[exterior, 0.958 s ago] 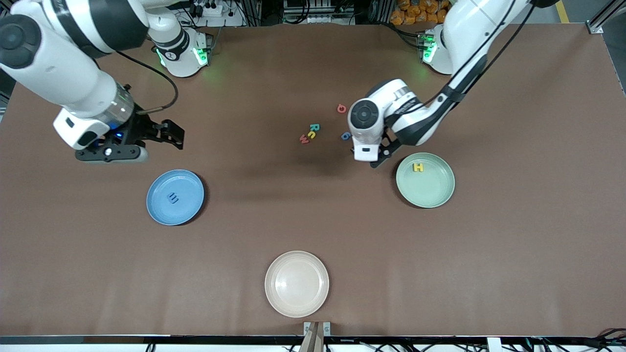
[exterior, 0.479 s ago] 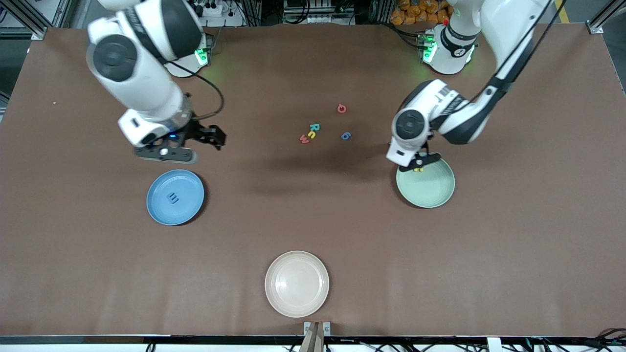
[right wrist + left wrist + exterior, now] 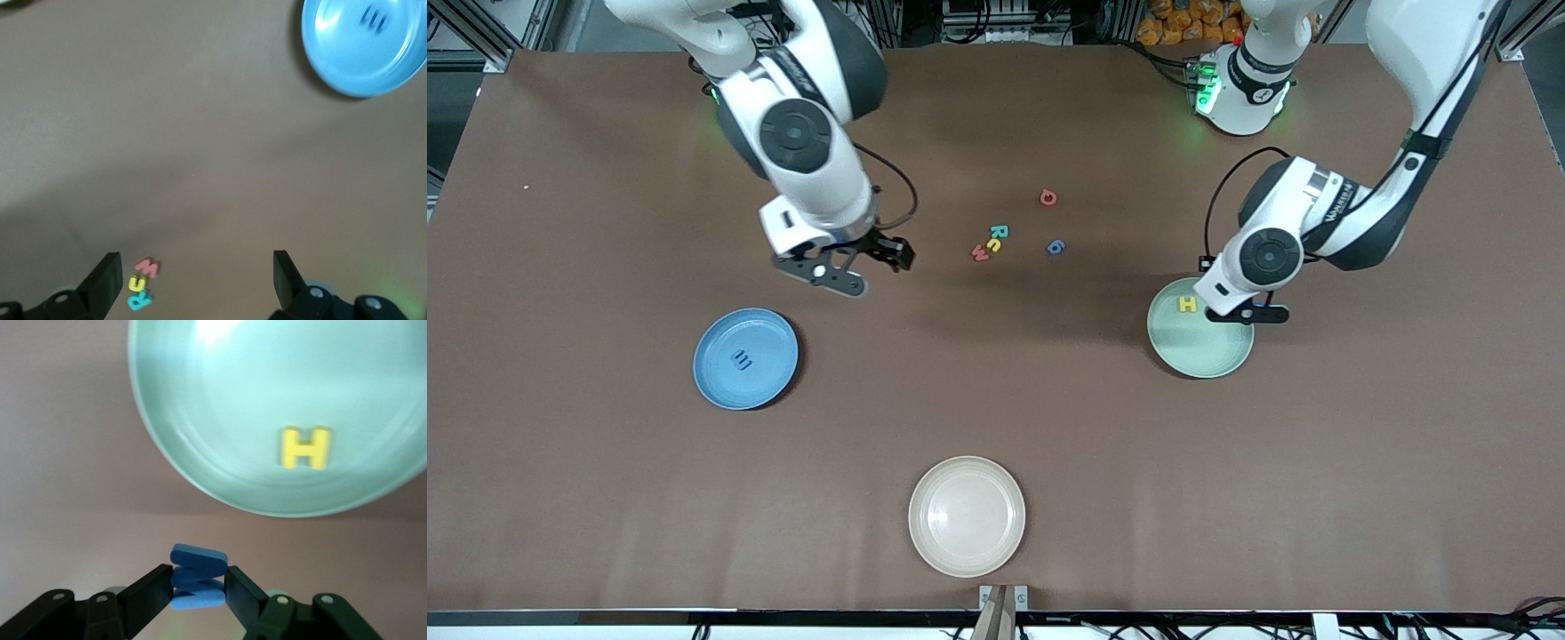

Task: Sort upper and lower case letters into plates
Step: 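Release the M onto the green plate while the right gripper grasps pink w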

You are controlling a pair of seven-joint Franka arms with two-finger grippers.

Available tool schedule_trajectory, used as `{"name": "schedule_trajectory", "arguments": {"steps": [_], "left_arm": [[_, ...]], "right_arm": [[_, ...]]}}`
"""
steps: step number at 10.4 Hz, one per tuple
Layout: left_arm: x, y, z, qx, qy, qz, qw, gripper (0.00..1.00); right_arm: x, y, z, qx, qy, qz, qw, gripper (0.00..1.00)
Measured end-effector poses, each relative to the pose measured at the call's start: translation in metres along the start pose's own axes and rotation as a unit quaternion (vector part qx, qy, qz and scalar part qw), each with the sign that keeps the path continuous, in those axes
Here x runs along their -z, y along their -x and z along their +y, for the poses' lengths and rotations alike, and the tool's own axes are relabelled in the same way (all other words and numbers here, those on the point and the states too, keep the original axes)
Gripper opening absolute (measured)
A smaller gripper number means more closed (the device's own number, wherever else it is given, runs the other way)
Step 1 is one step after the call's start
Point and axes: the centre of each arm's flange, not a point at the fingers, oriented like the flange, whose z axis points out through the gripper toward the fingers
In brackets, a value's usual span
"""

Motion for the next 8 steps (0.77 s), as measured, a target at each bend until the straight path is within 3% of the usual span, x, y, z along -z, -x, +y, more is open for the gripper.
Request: {"name": "schedule_trajectory", "arguments": {"steps": [3,6,8], "left_arm": [[0.006,-0.003,0.022,-0.020,0.028,0.048,0.998,0.41],[-0.006,-0.011,0.015,-0.035,0.027,0.054,0.998,0.41],[-0.015,-0.019,0.001,-0.036,0.035,0.052,0.997,0.41]], "right_arm": [[-0.072,0.062,-0.033,-0.090,-0.010,0.000,0.996,1.00],[-0.135,0.107,-0.061,-0.180,-0.029,-0.011,0.983,0.98],[-0.168,0.116,-0.059,-0.201,-0.027,-0.016,0.979,0.95]]}}
